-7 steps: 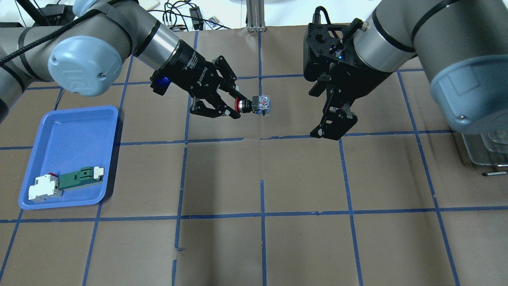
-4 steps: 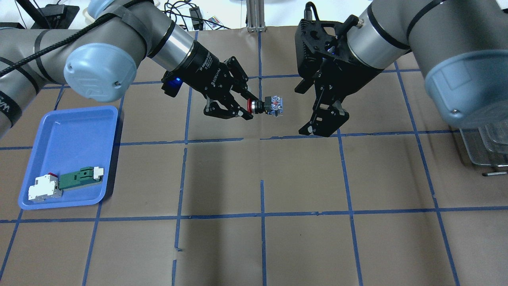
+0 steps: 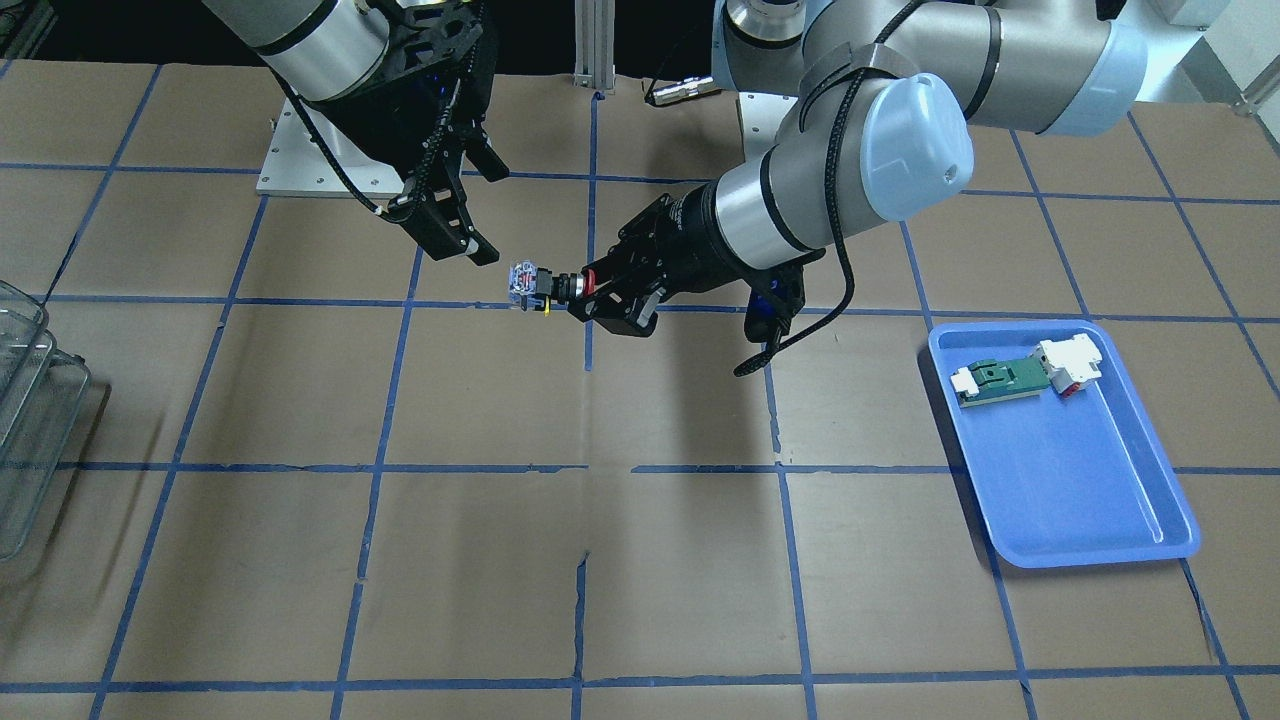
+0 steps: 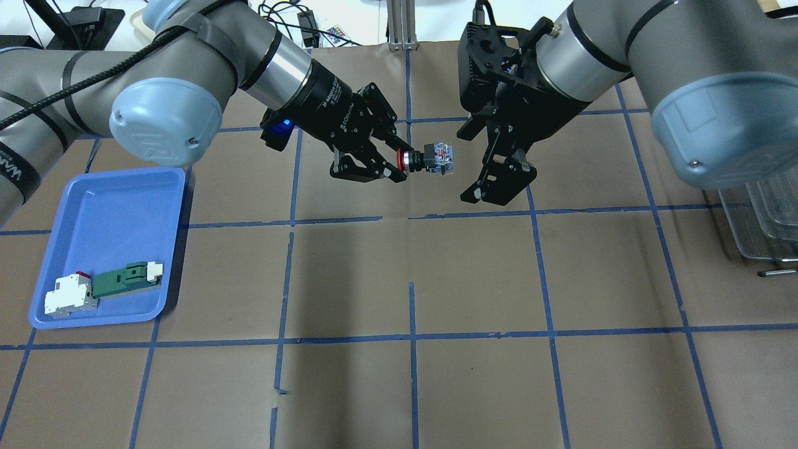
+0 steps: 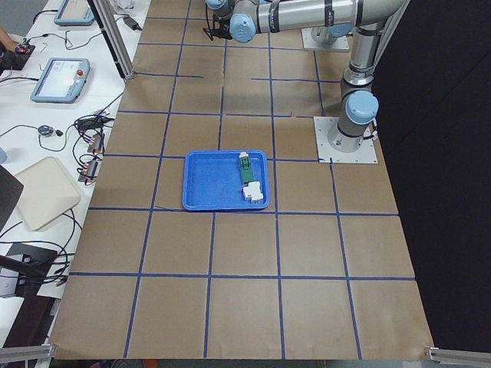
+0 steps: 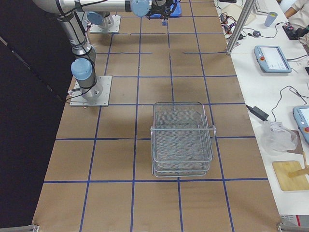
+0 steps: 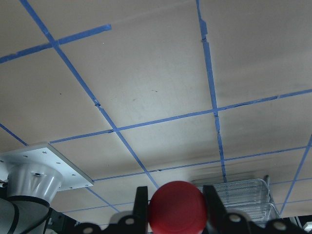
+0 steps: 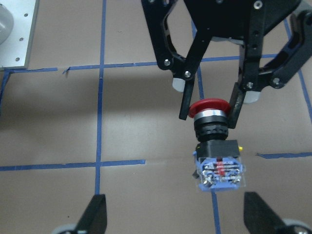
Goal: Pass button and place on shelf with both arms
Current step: 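Grasp the button base with the right gripper and open the left gripper, then carry the button into the mesh basket with the right gripper while left arm withdraws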
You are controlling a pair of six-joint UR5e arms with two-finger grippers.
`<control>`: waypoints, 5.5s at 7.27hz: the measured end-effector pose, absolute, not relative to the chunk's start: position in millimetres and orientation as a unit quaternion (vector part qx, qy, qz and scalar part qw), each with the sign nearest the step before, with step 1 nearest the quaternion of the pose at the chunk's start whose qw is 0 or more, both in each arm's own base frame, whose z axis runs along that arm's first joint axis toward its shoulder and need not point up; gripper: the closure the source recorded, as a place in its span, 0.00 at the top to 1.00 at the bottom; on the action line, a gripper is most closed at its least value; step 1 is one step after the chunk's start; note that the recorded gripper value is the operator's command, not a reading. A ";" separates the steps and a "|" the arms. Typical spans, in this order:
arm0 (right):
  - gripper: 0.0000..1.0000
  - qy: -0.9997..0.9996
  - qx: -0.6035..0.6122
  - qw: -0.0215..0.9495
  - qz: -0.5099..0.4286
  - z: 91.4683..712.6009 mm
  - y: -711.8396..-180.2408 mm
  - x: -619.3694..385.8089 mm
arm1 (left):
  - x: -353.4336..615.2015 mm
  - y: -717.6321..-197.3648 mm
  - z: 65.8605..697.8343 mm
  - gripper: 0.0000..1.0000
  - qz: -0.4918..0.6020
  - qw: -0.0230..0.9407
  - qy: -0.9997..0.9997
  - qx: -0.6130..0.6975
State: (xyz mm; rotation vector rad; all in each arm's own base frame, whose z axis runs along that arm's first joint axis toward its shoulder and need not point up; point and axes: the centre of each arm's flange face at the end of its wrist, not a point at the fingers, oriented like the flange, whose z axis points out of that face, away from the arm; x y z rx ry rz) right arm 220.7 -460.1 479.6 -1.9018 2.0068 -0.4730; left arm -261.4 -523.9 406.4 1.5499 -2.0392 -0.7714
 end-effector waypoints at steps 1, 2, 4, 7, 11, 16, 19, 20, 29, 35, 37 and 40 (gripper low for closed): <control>1.00 0.716 -0.657 0.167 -0.168 474.9 -467.1 223.0 | -261.8 -524.0 407.7 0.00 -0.282 0.233 -0.741 0.564; 1.00 0.723 -0.650 0.171 -0.161 464.9 -474.5 225.6 | -262.2 -523.8 408.8 0.00 -0.282 0.235 -0.740 0.563; 1.00 0.723 -0.649 0.174 -0.159 459.3 -480.7 232.0 | -262.2 -523.3 411.2 0.00 -0.281 0.236 -0.741 0.562; 1.00 0.717 -0.656 0.176 -0.156 458.4 -488.8 245.4 | -261.7 -521.0 413.8 0.00 -0.279 0.238 -0.742 0.562; 0.40 0.705 -0.674 0.164 -0.149 451.6 -488.7 258.4 | -261.5 -518.9 416.6 0.00 -0.277 0.240 -0.742 0.561; 0.30 0.676 -0.700 0.140 -0.180 456.2 -494.4 259.7 | -260.8 -518.8 420.4 0.78 -0.273 0.240 -0.743 0.562; 0.28 0.675 -0.701 0.139 -0.181 456.7 -495.7 259.8 | -260.4 -520.1 427.3 0.98 -0.262 0.243 -0.745 0.563; 0.25 0.675 -0.701 0.138 -0.181 457.2 -496.2 259.8 | -260.4 -520.2 427.7 0.97 -0.261 0.244 -0.745 0.563; 0.19 0.729 -0.659 0.068 -0.170 462.2 -549.6 79.5 | -96.7 -519.8 459.9 1.00 -0.027 0.047 -0.965 0.258; 0.18 0.740 -0.660 0.032 -0.124 412.9 -519.1 -253.4 | -85.4 -470.6 491.7 1.00 -0.041 -0.011 -0.998 0.039; 0.25 0.741 -0.664 0.023 -0.101 375.6 -520.1 -301.8 | -87.6 -467.0 494.4 1.00 -0.041 -0.010 -0.999 0.015; 1.00 0.743 -0.663 0.017 -0.087 355.4 -523.7 -319.6 | -85.6 -465.7 496.7 1.00 -0.038 -0.006 -0.999 -0.008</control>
